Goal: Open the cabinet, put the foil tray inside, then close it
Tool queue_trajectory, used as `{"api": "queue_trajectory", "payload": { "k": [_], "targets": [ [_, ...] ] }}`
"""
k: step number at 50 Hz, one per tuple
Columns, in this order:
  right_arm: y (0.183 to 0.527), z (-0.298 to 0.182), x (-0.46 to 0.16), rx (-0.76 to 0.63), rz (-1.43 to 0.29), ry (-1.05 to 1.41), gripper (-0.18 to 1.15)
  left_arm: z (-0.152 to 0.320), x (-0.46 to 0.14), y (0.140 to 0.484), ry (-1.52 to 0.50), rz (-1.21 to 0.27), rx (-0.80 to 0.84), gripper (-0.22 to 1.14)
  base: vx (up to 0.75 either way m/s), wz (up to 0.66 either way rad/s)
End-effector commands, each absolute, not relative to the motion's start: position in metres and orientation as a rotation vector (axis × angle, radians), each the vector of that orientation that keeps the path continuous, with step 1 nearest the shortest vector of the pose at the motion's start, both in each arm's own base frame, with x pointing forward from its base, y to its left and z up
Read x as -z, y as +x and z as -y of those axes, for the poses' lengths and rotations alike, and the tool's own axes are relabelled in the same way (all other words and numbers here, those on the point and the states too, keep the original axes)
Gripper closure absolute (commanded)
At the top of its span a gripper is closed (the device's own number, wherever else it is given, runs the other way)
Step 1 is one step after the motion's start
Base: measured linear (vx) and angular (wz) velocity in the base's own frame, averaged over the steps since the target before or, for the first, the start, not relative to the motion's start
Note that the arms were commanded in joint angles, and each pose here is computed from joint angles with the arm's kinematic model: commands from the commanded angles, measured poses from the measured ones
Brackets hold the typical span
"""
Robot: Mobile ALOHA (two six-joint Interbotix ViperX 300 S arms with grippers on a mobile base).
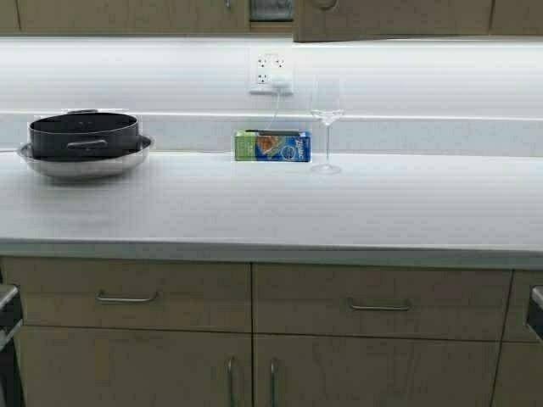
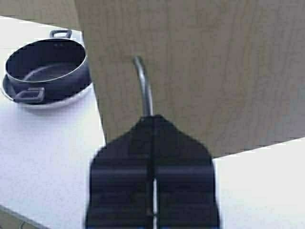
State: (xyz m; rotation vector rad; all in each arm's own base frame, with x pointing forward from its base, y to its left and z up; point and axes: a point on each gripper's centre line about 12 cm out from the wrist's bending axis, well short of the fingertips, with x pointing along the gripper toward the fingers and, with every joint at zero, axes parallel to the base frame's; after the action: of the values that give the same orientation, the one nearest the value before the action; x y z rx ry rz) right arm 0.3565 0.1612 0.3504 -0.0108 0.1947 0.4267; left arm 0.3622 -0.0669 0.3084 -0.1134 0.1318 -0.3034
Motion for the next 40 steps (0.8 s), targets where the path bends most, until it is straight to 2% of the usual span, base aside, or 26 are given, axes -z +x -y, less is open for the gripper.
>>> {"api": "queue_trajectory", "payload": {
  "k": [1, 20, 40],
  "targets": [
    [0.348, -0.158, -0.364, -0.436, -0.154, 0.008, 0.90, 0.066, -0.320, 0.353, -0.113, -0.094, 0.307, 0.88, 0.18, 0.08],
    [0.385, -0.175, -0.371, -0.438, -0.143, 0.022, 0.89, 0.066, -0.309, 0.360, -0.117, -0.125, 0.305, 0.88, 0.21, 0.11],
    [0.339, -0.167, -0.360, -0.465, -0.169, 0.012, 0.89, 0.065, -0.304, 0.351, -0.133, -0.138, 0.301, 0.88, 0.18, 0.01]
  ]
}}
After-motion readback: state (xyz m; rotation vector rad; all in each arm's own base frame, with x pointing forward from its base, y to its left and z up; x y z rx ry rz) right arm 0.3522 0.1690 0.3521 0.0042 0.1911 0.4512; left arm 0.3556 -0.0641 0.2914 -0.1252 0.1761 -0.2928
